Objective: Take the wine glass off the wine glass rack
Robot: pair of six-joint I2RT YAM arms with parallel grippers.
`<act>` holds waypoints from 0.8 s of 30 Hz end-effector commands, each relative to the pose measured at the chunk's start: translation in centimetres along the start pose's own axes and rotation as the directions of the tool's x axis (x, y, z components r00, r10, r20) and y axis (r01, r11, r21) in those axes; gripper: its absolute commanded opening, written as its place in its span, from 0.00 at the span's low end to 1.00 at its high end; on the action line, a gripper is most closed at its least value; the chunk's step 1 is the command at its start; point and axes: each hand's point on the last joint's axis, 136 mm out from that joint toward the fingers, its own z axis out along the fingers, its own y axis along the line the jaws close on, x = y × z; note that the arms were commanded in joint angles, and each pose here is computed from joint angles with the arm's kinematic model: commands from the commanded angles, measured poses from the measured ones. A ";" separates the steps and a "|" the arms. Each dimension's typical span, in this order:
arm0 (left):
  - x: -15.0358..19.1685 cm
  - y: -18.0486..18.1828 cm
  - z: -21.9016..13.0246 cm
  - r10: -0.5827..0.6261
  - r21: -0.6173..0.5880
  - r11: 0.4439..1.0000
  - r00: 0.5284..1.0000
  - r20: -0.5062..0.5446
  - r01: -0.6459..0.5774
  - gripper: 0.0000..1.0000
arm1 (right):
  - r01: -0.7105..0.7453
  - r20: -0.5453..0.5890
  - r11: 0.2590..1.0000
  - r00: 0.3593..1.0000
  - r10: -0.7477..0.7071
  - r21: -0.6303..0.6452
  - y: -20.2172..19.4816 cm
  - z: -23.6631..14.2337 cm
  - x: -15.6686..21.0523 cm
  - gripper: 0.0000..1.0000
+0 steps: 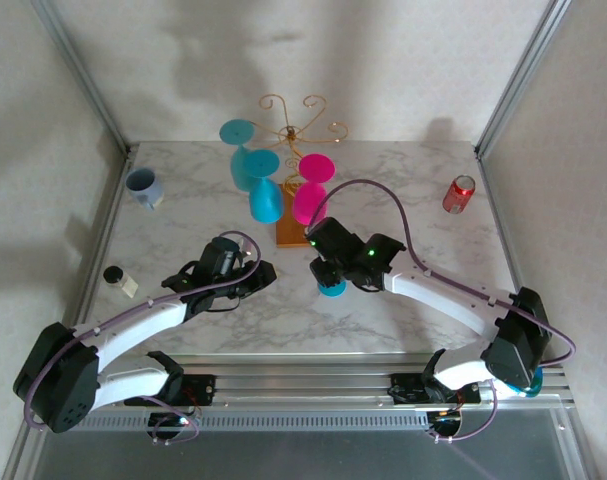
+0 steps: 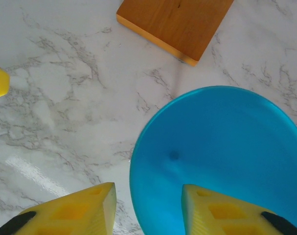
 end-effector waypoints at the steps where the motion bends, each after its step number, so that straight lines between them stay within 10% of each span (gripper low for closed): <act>1: -0.4 -0.5 0.0 0.016 0.014 1.000 1.000 0.001 -0.017 0.35 | 0.005 0.032 1.000 0.999 -0.005 0.021 -0.6 -1.6 -0.1 0.43; 24: -3.3 -5.4 -3.1 0.090 0.068 0.993 0.992 0.090 -0.096 0.35 | -0.156 0.288 0.963 0.933 0.216 -0.219 -2.6 -13.5 -6.7 0.54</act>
